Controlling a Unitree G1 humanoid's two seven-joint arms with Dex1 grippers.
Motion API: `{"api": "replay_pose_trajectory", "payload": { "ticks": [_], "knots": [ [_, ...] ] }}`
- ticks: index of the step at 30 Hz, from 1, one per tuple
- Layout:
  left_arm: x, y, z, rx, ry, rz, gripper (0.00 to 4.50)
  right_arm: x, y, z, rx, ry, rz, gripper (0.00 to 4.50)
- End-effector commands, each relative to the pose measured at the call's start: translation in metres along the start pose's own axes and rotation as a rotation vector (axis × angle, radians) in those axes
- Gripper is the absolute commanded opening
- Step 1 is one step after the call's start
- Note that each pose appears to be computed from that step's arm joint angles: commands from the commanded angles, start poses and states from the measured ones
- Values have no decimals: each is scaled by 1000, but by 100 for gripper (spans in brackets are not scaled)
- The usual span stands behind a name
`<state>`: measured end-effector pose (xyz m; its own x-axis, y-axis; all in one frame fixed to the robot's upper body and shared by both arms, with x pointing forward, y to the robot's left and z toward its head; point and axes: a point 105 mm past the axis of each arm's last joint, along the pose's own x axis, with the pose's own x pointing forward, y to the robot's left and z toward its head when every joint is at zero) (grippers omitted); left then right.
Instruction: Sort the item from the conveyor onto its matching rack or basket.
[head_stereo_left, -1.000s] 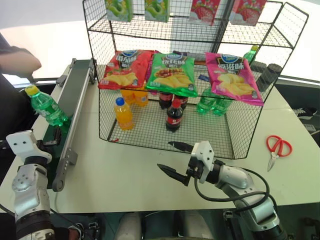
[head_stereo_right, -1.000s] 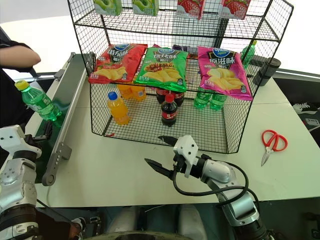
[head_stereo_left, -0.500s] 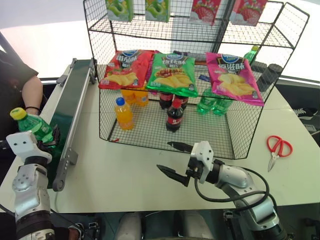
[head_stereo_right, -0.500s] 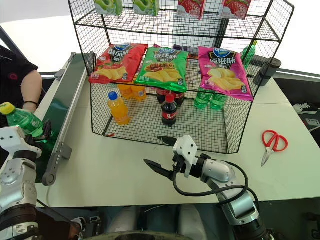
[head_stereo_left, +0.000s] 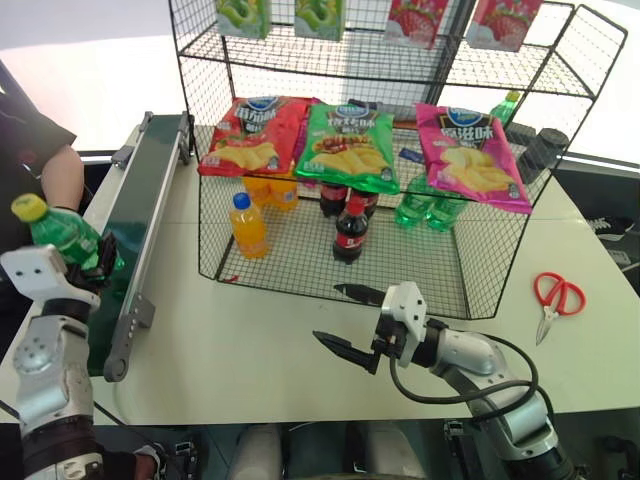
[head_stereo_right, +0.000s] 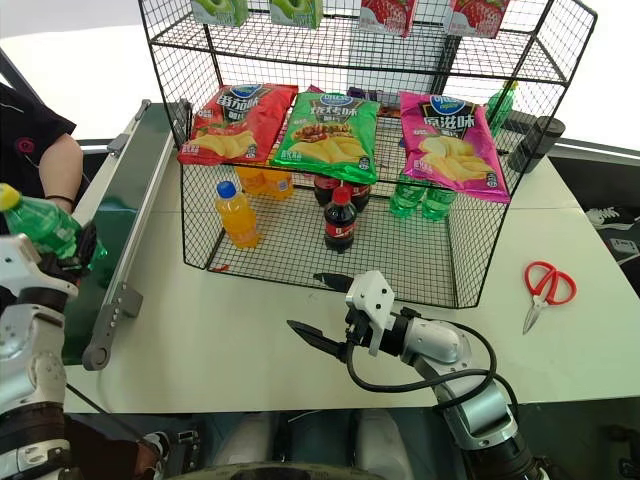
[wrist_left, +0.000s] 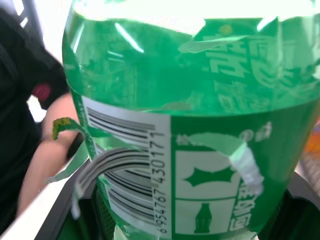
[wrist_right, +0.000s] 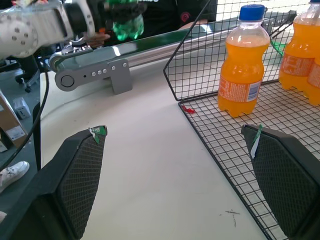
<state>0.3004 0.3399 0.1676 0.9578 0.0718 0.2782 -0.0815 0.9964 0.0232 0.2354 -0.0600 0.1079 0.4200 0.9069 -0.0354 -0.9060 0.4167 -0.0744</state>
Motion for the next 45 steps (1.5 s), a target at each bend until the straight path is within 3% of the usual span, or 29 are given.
{"api": "replay_pose_trajectory", "payload": {
  "ticks": [1, 5, 9, 11, 22, 31, 38, 43, 45],
  "knots": [
    [6, -45, 52, 6, -144, -244, 277, 0, 1, 12, -29, -36, 22, 450],
    [-10, -87, 48, -32, -65, -489, 277, -2, -5, 12, -48, -37, -2, 450],
    [-29, -120, 24, 19, 46, -681, 277, -7, -16, 17, -47, -54, -51, 450],
    [-38, -151, 9, 19, 85, -818, 277, -6, -19, 24, -39, -77, -63, 450],
    [-53, -253, -22, 12, 71, -1278, 277, 10, -6, 39, 28, -115, 7, 450],
    [-55, -285, -23, 26, -5, -1463, 277, 8, -12, 32, 41, -103, 5, 450],
    [-56, -291, -18, 12, -37, -1500, 277, 10, -16, 33, 57, -115, -15, 450],
    [-60, -290, -21, 21, -19, -1510, 277, 10, -17, 34, 71, -124, -11, 304],
    [-62, -289, -24, -8, 23, -1524, 277, 11, -19, 35, 61, -131, -19, 304]
  ]
}}
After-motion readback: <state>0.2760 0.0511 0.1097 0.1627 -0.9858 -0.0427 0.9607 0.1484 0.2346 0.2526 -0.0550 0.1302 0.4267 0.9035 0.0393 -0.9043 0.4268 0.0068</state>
